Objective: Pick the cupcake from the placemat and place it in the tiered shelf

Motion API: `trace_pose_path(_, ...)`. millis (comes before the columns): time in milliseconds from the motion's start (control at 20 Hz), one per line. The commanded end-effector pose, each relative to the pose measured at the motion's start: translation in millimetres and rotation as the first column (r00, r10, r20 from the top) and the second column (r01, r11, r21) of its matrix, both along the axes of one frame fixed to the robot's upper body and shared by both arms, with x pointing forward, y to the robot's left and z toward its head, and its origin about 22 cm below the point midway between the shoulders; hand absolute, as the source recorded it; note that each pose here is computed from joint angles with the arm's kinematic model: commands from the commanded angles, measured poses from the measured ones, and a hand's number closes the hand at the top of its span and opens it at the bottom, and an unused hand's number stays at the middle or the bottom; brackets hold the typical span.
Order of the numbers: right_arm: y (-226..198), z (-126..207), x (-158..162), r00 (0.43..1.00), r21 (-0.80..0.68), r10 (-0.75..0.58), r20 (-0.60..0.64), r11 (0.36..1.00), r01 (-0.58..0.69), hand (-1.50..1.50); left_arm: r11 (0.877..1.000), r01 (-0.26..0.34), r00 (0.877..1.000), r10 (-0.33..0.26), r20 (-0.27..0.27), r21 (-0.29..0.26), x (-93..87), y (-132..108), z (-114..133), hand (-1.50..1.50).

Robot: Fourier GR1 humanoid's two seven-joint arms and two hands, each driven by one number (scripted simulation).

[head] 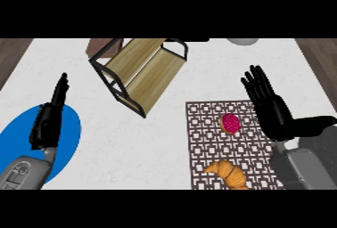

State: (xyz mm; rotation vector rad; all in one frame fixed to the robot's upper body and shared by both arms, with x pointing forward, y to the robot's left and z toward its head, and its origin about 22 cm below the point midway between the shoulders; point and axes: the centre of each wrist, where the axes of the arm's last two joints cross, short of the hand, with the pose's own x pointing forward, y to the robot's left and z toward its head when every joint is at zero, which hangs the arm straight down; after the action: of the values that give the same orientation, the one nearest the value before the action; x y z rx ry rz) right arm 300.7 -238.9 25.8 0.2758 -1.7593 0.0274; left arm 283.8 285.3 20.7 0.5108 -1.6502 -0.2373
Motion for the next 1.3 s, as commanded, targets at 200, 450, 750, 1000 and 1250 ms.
trace_pose_path(200, -123, -35, -51, 0.675, -0.443, -0.728, -0.117, 0.647, 0.621, -1.5, 0.996, -0.016, 0.972, -0.005, -0.235, -0.089, -30.7, 3, -41, 0.0)
trace_pose_path(450, -140, -83, -106, 0.221, -0.579, -0.956, -0.195, 0.294, 0.76, 1.5, 0.978, 0.031, 0.927, -0.105, -0.36, -0.205, -51.9, -11, -62, 0.0)
trace_pose_path(750, -42, -50, -123, 0.366, -0.44, -0.923, -0.116, 0.378, 0.814, -1.5, 0.962, 0.126, 0.905, -0.212, -0.37, -0.244, -47.5, -16, -52, 0.0)
trace_pose_path(1000, -7, -23, -114, 0.493, -0.498, -0.859, -0.137, 0.49, 0.715, -1.5, 0.955, 0.164, 0.899, -0.247, -0.361, -0.245, -48.5, -6, -46, 0.0)
trace_pose_path(1250, -16, -21, -113, 0.52, -0.688, -0.79, -0.324, 0.574, 0.443, -1.5, 0.953, 0.178, 0.897, -0.26, -0.358, -0.246, -43.0, -30, -51, 0.0)
